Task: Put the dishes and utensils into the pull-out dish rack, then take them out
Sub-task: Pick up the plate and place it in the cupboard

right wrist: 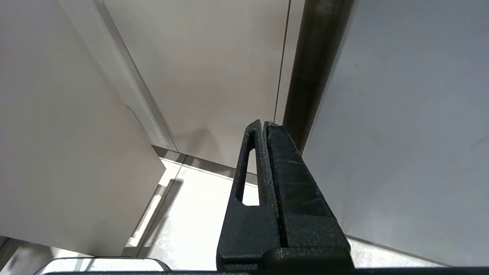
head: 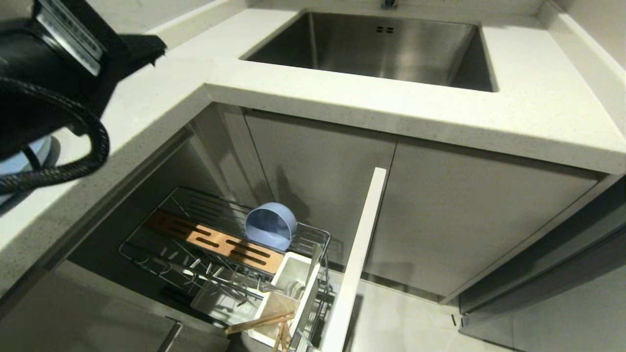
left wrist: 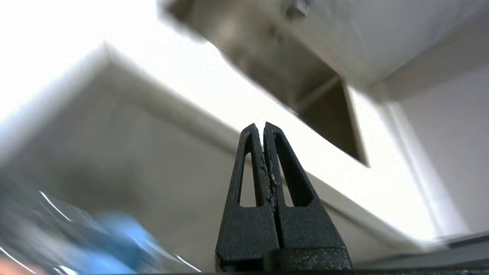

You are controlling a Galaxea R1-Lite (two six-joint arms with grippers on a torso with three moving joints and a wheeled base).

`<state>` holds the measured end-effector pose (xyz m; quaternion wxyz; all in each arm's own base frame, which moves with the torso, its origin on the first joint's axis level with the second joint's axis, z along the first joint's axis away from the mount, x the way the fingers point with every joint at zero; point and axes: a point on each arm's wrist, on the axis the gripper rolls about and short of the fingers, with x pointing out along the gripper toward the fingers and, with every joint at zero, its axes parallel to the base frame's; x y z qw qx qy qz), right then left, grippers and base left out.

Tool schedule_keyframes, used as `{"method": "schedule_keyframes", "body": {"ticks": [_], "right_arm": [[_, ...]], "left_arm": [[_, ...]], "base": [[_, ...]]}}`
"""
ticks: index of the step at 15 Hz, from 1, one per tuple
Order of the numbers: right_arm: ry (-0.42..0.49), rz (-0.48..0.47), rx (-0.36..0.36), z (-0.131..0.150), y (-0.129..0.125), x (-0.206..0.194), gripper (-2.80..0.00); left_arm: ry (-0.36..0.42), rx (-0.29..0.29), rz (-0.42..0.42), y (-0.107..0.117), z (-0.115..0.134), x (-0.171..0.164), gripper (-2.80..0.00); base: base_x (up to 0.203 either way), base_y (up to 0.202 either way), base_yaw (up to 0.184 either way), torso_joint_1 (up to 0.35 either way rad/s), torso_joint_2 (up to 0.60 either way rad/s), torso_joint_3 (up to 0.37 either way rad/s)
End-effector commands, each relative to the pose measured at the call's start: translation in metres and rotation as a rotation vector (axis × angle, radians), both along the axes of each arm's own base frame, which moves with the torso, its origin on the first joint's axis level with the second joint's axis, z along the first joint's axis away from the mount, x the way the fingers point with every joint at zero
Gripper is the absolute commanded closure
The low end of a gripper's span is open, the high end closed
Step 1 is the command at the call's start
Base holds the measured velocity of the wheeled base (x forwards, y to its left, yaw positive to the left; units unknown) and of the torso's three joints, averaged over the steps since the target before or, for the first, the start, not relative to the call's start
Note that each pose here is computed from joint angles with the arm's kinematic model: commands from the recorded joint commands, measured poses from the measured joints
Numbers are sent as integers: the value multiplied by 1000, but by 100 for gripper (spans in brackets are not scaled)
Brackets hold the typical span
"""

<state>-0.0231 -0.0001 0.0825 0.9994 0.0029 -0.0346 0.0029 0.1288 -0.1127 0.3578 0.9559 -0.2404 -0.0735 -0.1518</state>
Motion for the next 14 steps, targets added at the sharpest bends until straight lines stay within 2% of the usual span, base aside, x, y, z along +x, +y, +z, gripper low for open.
{"method": "schedule_keyframes", "body": {"ticks": [1,2,3,4,5,7,9,10,11,13,14], "right_arm": [[22,1,0,-6,0,2,0],[22,1,0,-6,0,2,0],[22,1,0,-6,0,2,0],[22,1,0,-6,0,2,0],[22,1,0,-6,0,2,0],[22,1,0,-6,0,2,0],[22,1,0,-6,0,2,0],[22,1,0,-6,0,2,0],[22,1,0,-6,0,2,0],[22,1,0,-6,0,2,0],[22,1,0,-6,0,2,0]], "left_arm": [[-116,253,164,28,25,-4,0],[-82,295,235,40,26,1,0],[-13,359,275,49,24,4,0],[107,450,298,59,18,2,0],[187,497,328,70,20,-5,0],[284,538,401,87,25,-16,0],[349,562,532,93,24,-17,0],[411,597,616,95,20,-13,0],[474,632,661,95,16,-6,-280],[504,648,664,95,14,-1,-280],[510,631,665,94,13,3,-280]], "base": [[0,0,0,0,0,0],[0,0,0,0,0,0],[0,0,0,0,0,0],[0,0,0,0,0,0],[0,0,0,0,0,0],[0,0,0,0,0,0],[0,0,0,0,0,0],[0,0,0,0,0,0],[0,0,0,0,0,0],[0,0,0,0,0,0],[0,0,0,0,0,0]]}}
